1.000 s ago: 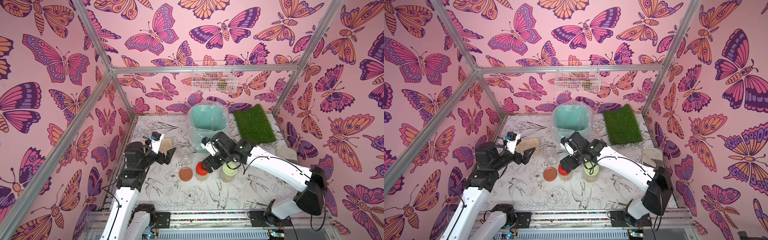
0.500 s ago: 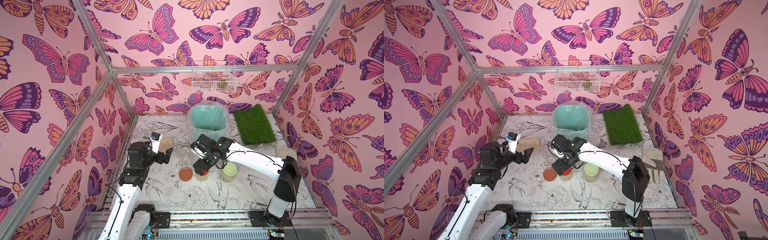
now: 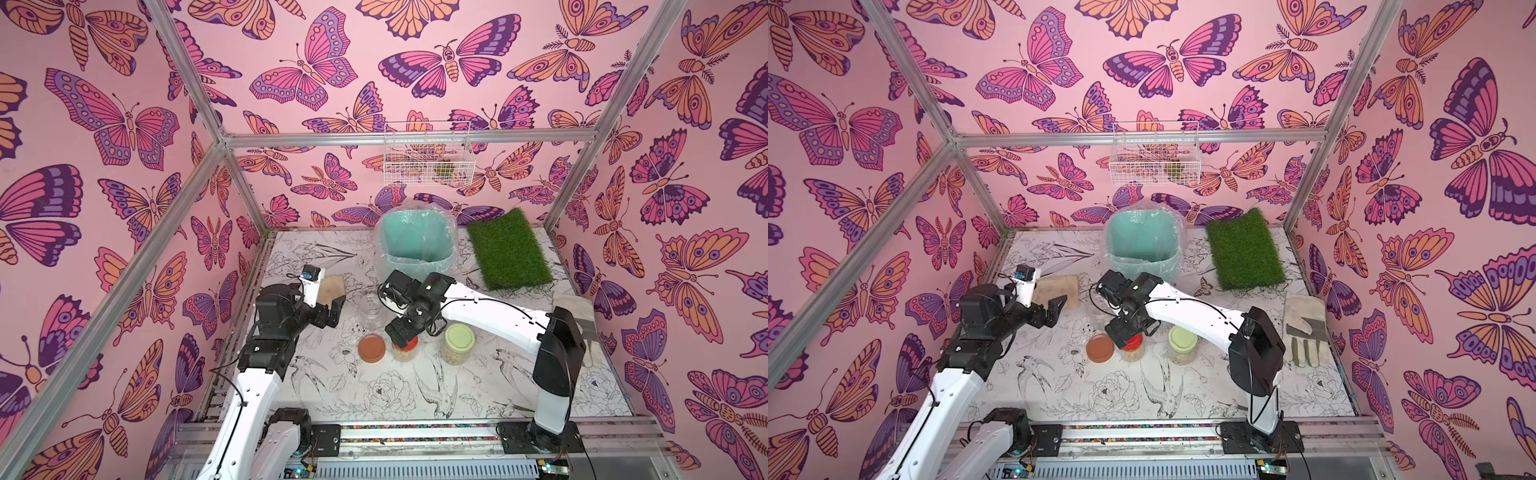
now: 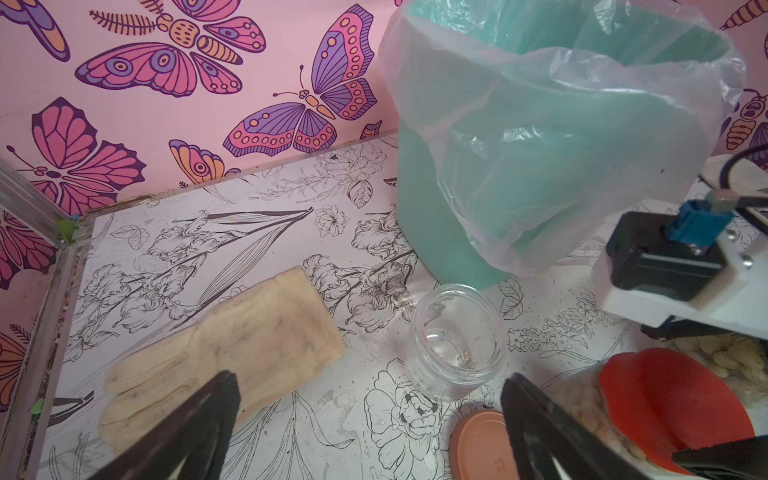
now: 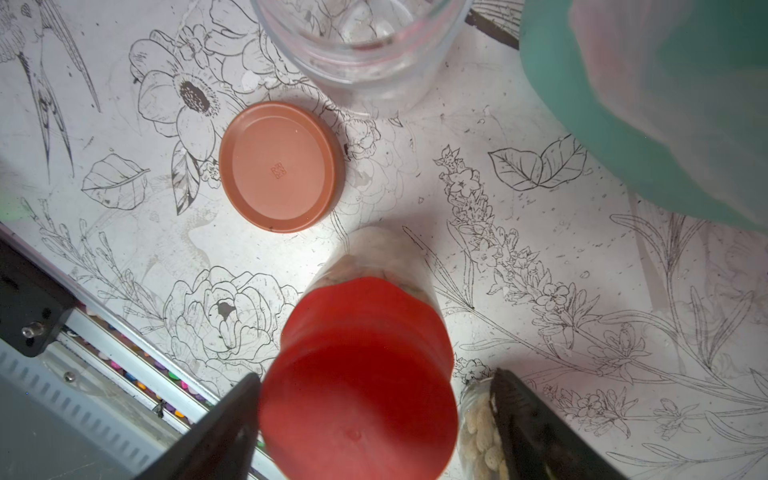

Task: Empty moldy peanuts from jars
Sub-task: Pick up the jar from the center of the board.

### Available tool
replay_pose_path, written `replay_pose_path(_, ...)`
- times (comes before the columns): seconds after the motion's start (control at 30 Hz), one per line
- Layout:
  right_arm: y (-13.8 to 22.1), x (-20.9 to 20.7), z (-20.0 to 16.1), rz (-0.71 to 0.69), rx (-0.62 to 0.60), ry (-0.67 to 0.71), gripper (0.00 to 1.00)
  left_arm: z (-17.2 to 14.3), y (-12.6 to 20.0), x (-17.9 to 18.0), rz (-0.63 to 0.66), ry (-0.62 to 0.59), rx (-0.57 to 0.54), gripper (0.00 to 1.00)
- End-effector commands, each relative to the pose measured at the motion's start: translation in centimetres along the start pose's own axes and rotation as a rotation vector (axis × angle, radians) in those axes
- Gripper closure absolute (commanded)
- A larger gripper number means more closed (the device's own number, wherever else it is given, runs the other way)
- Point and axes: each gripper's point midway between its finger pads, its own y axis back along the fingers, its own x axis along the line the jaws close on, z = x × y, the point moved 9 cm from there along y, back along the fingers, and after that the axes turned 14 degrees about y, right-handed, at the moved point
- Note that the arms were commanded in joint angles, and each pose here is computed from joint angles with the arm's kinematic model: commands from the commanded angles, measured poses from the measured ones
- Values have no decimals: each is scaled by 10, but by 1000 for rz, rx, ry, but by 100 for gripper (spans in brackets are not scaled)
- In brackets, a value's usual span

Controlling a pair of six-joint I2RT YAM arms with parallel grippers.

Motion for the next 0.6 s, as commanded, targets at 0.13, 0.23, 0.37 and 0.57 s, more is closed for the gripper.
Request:
replay_pose_path(0.13, 1, 4, 0, 9, 20, -3, 18, -3, 0, 0, 0, 7, -5, 0)
replay_pose_path(0.23, 1, 5, 0, 8, 20, 0, 18, -4, 0, 0, 1, 6, -3, 0)
replay_pose_path(0.37, 0, 5, 0, 10, 25, 3, 21, -5, 0, 0, 2, 8, 0, 0)
replay_pose_path(0.57, -1, 7, 0, 29, 32, 3, 26, -5, 0, 0, 3, 7, 0, 0)
